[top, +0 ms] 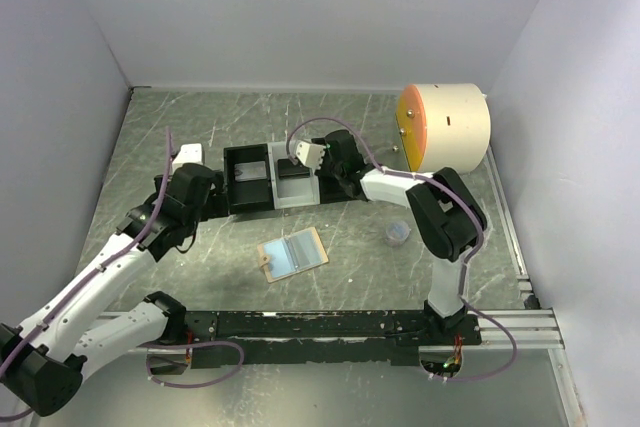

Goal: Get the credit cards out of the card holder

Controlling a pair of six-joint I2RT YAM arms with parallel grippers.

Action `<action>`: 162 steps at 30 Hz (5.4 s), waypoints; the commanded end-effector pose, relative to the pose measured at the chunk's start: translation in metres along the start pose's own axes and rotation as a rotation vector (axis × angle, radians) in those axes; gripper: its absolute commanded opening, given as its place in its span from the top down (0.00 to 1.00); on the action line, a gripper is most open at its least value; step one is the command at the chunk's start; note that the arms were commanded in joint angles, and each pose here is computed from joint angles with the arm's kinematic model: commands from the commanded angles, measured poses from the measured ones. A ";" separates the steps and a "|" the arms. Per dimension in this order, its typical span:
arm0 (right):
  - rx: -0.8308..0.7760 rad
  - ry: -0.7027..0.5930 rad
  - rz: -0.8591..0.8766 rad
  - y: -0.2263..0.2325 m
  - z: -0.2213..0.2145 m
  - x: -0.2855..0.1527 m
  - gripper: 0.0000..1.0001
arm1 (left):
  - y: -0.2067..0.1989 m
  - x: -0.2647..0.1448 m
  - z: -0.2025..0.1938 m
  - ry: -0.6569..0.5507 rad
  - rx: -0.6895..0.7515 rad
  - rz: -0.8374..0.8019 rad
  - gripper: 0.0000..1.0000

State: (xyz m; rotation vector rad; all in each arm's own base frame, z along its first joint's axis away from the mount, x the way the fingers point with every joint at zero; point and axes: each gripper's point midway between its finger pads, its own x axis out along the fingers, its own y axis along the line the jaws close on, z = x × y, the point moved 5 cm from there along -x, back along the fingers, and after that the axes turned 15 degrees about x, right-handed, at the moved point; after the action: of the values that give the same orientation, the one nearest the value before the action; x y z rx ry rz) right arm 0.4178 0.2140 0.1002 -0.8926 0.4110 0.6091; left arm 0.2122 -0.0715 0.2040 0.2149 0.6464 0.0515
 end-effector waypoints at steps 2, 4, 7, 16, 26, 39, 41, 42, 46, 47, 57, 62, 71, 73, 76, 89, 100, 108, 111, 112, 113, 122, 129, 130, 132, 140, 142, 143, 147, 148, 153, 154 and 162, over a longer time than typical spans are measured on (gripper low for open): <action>-0.008 -0.030 -0.044 -0.012 0.008 0.011 1.00 | 0.005 -0.006 0.009 -0.039 -0.009 0.009 0.02; -0.014 -0.017 -0.028 -0.010 0.007 0.014 1.00 | 0.005 -0.005 0.009 -0.035 -0.007 0.008 0.02; -0.022 -0.008 -0.010 -0.006 0.004 0.015 0.98 | 0.004 -0.004 0.008 -0.029 -0.003 0.007 0.02; -0.054 0.076 0.086 0.009 -0.008 0.017 0.92 | 0.001 -0.001 0.006 -0.009 0.014 -0.004 0.03; -0.054 0.097 0.117 0.012 -0.012 0.017 0.75 | -0.004 0.003 0.003 0.018 0.029 -0.020 0.04; -0.055 0.157 0.173 0.021 -0.024 0.016 0.55 | -0.007 0.005 0.001 0.030 0.040 -0.035 0.04; -0.044 0.153 0.162 0.020 -0.024 0.017 0.53 | -0.007 0.005 0.001 0.033 0.041 -0.037 0.04; -0.041 0.152 0.159 0.020 -0.023 0.017 0.53 | -0.007 0.005 0.001 0.032 0.040 -0.038 0.05; -0.014 0.138 0.171 0.018 -0.018 0.016 0.52 | -0.007 0.005 0.001 0.031 0.040 -0.039 0.05; -0.011 0.131 0.169 0.017 -0.016 0.015 0.52 | -0.007 0.005 0.001 0.030 0.040 -0.041 0.05; 0.052 0.028 0.166 0.010 0.004 -0.003 0.49 | -0.010 0.005 0.000 0.037 0.042 -0.060 0.05; 0.145 -0.039 0.120 0.000 0.017 -0.016 0.49 | -0.012 0.004 0.000 0.033 0.037 -0.080 0.04; 0.793 -0.361 -0.036 -0.036 0.068 -0.094 0.44 | -0.022 -0.003 -0.001 0.025 0.021 -0.179 0.04; 0.962 -0.393 0.066 -0.018 0.068 -0.114 0.43 | -0.028 -0.004 -0.002 0.022 0.013 -0.232 0.03; 1.247 -0.266 0.210 0.018 0.053 -0.128 0.49 | -0.037 -0.010 -0.003 0.039 -0.033 -0.294 0.04; 1.454 -0.040 0.728 0.145 0.034 -0.168 0.34 | -0.091 -0.028 -0.050 0.166 -0.391 -0.688 0.14; 1.478 0.098 0.530 0.175 0.020 -0.162 0.42 | -0.118 -0.034 -0.102 0.300 -0.399 -0.646 0.14; 1.473 0.163 0.545 0.185 0.012 -0.158 0.47 | -0.138 -0.029 -0.115 0.352 -0.346 -0.586 0.21; 1.476 0.178 0.560 0.190 0.008 -0.159 0.50 | -0.143 -0.027 -0.118 0.363 -0.342 -0.568 0.24; 1.473 0.182 0.566 0.191 0.007 -0.159 0.52 | -0.145 -0.027 -0.118 0.362 -0.339 -0.570 0.26; 1.470 0.183 0.572 0.192 0.007 -0.159 0.52 | -0.146 -0.026 -0.119 0.361 -0.336 -0.571 0.29; 1.451 0.201 0.561 0.194 0.006 -0.153 0.56 | -0.153 -0.019 -0.126 0.365 -0.353 -0.556 0.38; 1.437 0.234 0.567 0.200 0.002 -0.147 0.56 | -0.156 -0.011 -0.133 0.379 -0.340 -0.513 0.40; 1.436 0.237 0.571 0.201 0.002 -0.146 0.57 | -0.156 -0.009 -0.136 0.389 -0.330 -0.494 0.40; 1.439 0.245 0.589 0.204 0.002 -0.146 0.58 | -0.155 -0.007 -0.141 0.404 -0.308 -0.471 0.42; 1.454 0.220 0.648 0.203 0.012 -0.152 0.68 | -0.160 -0.004 -0.151 0.430 -0.262 -0.428 0.55; 1.454 0.214 0.657 0.201 0.014 -0.154 0.69 | -0.159 -0.005 -0.151 0.432 -0.250 -0.415 0.57; 1.456 0.208 0.660 0.200 0.016 -0.155 0.69 | -0.159 -0.005 -0.150 0.431 -0.246 -0.412 0.57; 1.462 0.198 0.670 0.198 0.020 -0.157 0.71 | -0.159 -0.006 -0.149 0.427 -0.239 -0.409 0.59; 1.462 0.195 0.681 0.198 0.022 -0.158 0.71 | -0.159 -0.006 -0.149 0.425 -0.240 -0.410 0.59; 1.478 0.162 0.734 0.195 0.034 -0.163 0.72 | -0.158 -0.007 -0.151 0.426 -0.240 -0.410 0.61; 1.479 0.157 0.739 0.194 0.035 -0.163 0.72 | -0.158 -0.007 -0.151 0.427 -0.240 -0.409 0.61; 1.483 0.138 0.742 0.189 0.043 -0.166 0.73 | -0.156 -0.009 -0.148 0.413 -0.239 -0.401 0.63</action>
State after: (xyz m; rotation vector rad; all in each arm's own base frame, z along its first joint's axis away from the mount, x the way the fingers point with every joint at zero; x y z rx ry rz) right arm 0.1734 0.2770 0.0878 0.6571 1.1460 0.6340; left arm 0.1134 -0.2007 0.0590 -0.1840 1.0876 -0.2381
